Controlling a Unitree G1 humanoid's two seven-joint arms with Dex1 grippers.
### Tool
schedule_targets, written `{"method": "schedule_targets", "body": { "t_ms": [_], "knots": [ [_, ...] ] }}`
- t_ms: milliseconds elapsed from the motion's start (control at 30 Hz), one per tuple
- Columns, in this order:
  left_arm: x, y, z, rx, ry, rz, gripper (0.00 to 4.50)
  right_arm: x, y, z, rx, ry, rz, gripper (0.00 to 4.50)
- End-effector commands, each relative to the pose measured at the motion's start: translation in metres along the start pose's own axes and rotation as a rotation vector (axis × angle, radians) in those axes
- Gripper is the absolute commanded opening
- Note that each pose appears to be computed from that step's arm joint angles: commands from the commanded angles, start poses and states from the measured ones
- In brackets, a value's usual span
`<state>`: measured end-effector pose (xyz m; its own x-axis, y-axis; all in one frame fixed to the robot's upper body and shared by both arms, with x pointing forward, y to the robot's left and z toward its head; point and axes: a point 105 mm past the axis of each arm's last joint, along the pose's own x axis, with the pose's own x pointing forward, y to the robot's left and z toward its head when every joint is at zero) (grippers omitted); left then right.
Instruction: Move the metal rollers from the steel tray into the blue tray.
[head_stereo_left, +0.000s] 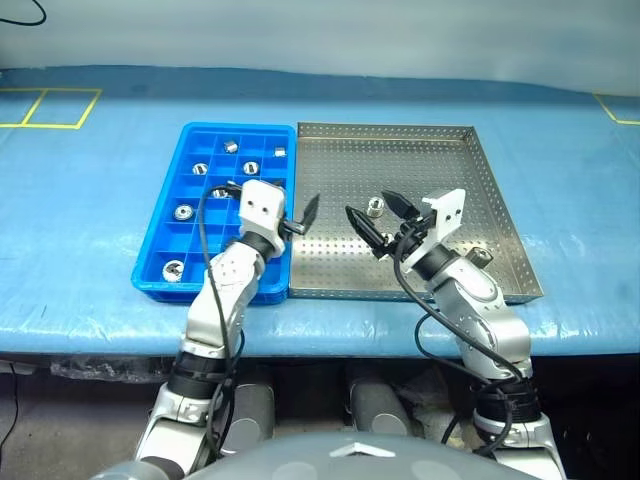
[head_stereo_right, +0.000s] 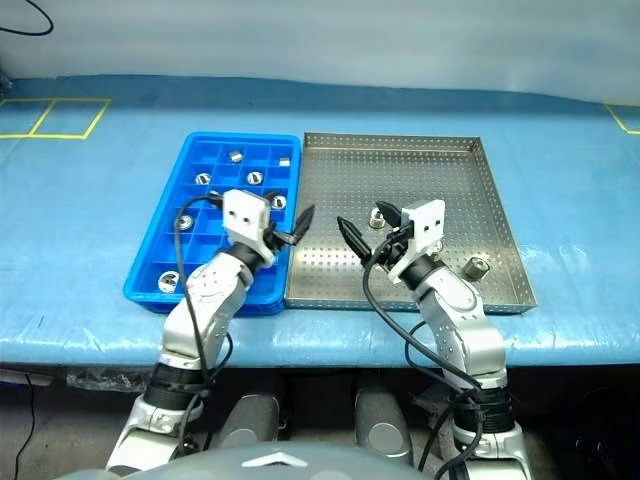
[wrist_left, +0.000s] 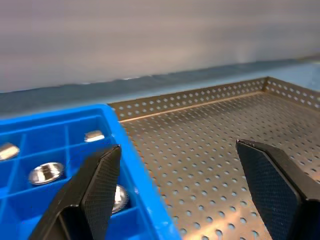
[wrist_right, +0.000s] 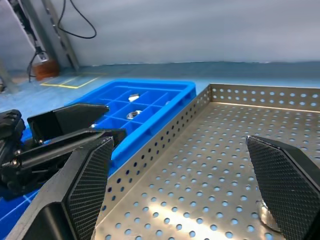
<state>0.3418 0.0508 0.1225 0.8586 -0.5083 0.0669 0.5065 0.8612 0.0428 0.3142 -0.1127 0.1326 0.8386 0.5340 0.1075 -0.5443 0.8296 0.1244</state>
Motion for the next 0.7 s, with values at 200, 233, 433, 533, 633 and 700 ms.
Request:
{"method": "schedule_targets", "body": {
  "t_ms": [200, 233, 433, 533, 633, 700],
  "knots": [
    [0.033, -0.029, 0.006, -0.010, -0.012, -0.147, 4.02, -0.015, -0.007, 0.009, -0.090, 0.001, -0.068, 4.50],
    [0.036, -0.032, 0.005, -0.014, -0.002, -0.159, 4.02, -0.017, -0.006, 0.008, -0.093, 0.006, -0.070, 4.50],
    [0.050, -0.043, -0.010, -0.033, 0.083, -0.204, 4.02, -0.031, -0.012, 0.010, -0.093, -0.005, -0.133, 4.50],
    [0.057, -0.049, -0.012, -0.040, 0.096, -0.230, 4.02, -0.037, -0.014, 0.011, -0.103, -0.006, -0.157, 4.50],
    [0.062, -0.052, -0.014, -0.068, 0.127, -0.245, 4.02, -0.042, -0.015, 0.012, -0.106, -0.008, -0.179, 4.50],
    [0.062, -0.058, -0.014, -0.080, 0.140, -0.275, 4.02, -0.045, -0.016, 0.011, -0.110, -0.002, -0.192, 4.50]
  ]
}}
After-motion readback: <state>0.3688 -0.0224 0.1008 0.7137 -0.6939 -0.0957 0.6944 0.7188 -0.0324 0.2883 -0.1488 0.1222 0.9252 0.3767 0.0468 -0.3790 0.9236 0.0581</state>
